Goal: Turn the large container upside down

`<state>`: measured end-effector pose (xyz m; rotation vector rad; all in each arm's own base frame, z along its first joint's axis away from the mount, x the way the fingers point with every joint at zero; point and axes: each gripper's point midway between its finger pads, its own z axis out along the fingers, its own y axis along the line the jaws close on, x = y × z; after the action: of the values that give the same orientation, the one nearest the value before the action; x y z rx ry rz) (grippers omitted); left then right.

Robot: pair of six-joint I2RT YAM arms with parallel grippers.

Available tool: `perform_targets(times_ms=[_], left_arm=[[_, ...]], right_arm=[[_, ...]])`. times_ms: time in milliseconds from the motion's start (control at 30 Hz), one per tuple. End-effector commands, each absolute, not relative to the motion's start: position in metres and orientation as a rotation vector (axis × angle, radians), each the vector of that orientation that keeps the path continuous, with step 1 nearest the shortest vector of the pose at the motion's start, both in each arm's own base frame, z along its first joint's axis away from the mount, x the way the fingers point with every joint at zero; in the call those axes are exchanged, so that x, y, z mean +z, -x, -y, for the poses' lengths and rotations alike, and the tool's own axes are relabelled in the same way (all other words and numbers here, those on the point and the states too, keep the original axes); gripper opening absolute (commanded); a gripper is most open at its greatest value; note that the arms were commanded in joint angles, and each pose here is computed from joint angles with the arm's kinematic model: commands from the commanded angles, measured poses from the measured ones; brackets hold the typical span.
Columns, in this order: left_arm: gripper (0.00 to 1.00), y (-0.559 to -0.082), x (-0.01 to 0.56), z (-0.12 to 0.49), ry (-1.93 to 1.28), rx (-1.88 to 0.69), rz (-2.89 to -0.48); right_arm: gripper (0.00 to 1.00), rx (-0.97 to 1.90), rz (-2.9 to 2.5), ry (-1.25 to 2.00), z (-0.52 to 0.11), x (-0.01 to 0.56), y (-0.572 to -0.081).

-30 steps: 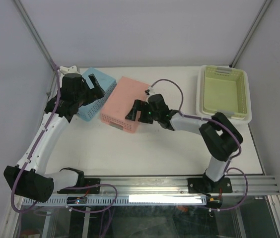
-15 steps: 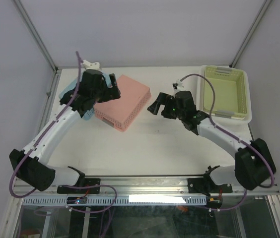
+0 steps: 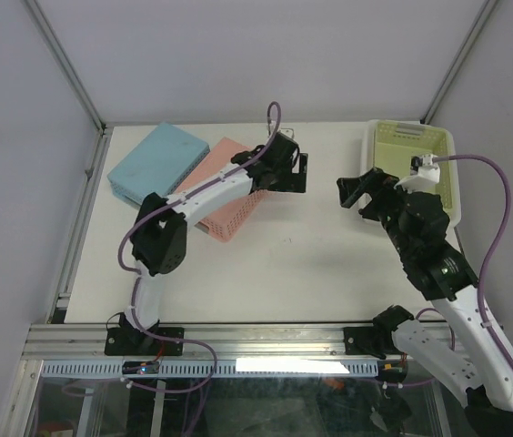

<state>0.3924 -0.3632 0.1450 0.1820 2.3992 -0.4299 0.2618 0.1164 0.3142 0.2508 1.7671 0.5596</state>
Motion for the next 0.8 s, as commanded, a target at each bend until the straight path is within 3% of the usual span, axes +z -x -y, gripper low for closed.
perform_targets(times_ms=[0, 267, 767], left_arm=[[0.99, -0.439, 0.162, 0.395, -0.156, -0.469, -2.282], [0.99, -0.5, 0.125, 0.363, -0.09, -0.383, -2.3], [0.99, -0.599, 0.115, 0.269, 0.13, -0.364, -2.215]], right_arm=[[0.99, 0.434, -1.749, -0.295, -0.089, 0.321, -0.254], [0.99, 0.382, -1.723, -0.31, -0.072, 0.323, -0.242], [0.99, 0.404, -1.789, -0.321, -0.077, 0.309, -0.238]])
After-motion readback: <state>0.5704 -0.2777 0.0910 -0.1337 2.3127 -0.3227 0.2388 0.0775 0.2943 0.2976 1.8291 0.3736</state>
